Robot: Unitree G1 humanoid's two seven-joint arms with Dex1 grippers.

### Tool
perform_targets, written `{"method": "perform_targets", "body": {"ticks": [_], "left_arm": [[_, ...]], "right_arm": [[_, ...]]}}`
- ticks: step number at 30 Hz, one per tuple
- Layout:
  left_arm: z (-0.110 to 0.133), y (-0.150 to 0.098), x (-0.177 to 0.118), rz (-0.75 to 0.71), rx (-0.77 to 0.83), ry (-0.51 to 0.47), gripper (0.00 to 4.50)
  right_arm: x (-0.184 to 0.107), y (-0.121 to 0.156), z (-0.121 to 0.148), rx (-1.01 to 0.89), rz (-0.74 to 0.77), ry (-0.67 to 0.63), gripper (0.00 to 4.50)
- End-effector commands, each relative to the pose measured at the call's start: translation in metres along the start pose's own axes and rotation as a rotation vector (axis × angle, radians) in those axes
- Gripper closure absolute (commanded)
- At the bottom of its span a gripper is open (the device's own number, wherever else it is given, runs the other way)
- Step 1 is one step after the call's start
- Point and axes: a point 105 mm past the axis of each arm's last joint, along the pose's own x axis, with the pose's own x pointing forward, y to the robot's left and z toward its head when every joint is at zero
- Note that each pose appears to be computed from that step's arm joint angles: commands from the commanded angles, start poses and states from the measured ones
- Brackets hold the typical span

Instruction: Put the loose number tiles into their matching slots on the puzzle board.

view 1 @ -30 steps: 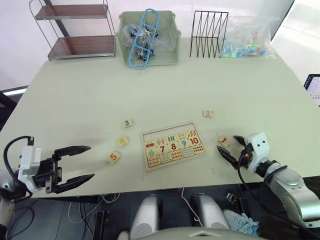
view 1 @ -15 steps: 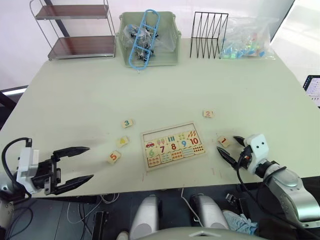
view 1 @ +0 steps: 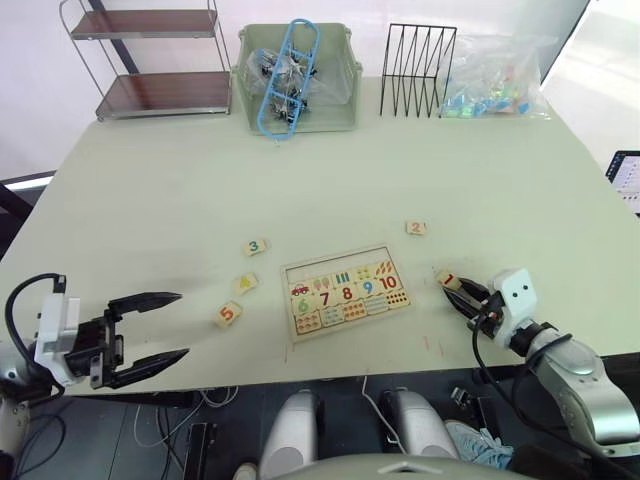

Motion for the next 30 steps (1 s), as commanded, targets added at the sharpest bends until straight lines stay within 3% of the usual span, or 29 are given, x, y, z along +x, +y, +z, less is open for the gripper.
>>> {"method": "perform_targets", "body": {"ticks": [1,15,20,30], "left_arm": [[0.007,-0.001,-0.001,-0.022,0.025,-0.014,0.00],[0.011,-0.009,0.005,0.033,-0.002,-0.059,0.00],[0.009,-0.010,0.002,0.089,-0.012,-0.037,0.00],[0.007,-0.019,-0.001,0.187,-0.026,-0.032,0.00]], "right_arm": [[-0.005,-0.009,0.017,-0.041,0.013,-0.019,3.63],[0.009,0.004,0.087,-0.195,0.392,0.033,3.63],[0.026,0.019,0.118,-0.312,0.580,0.083,3.63],[0.064,0.053,0.150,-0.496,0.739,0.098,3.63]]}}
